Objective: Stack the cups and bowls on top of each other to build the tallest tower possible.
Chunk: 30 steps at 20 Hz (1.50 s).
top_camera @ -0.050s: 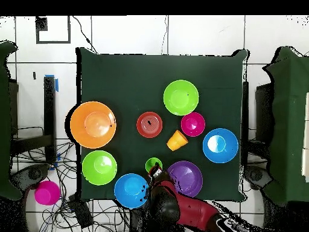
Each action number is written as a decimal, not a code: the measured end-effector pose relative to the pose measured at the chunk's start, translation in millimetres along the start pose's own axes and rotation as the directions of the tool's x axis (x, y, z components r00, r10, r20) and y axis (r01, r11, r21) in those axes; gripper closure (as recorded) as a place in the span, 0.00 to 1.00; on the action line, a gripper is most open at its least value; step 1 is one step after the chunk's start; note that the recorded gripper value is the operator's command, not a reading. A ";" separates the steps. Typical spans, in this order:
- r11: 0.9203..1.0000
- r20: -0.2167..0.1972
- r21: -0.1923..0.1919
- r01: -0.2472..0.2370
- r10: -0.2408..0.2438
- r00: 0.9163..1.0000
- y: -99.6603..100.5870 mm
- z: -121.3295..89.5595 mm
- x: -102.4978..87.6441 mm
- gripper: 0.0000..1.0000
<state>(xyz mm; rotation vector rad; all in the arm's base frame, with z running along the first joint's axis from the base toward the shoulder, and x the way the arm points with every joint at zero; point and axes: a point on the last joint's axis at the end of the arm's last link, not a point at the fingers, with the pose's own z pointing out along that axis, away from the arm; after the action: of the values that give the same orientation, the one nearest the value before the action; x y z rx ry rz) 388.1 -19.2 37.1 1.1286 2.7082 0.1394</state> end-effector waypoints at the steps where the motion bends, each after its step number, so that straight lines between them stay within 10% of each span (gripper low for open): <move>1: 1.000 0.000 -0.001 -0.008 0.008 1.000 0.8 -0.7 2.5 0.00; 15: 0.998 -0.047 -0.001 -0.065 0.065 0.997 7.3 -5.1 51.5 0.00; 30: 0.995 -0.074 0.040 -0.089 0.092 0.993 -9.2 0.4 59.4 0.00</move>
<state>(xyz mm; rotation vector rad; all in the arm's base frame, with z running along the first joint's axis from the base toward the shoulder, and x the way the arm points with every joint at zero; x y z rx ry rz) 341.0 16.6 26.3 1.2825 2.7363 0.1492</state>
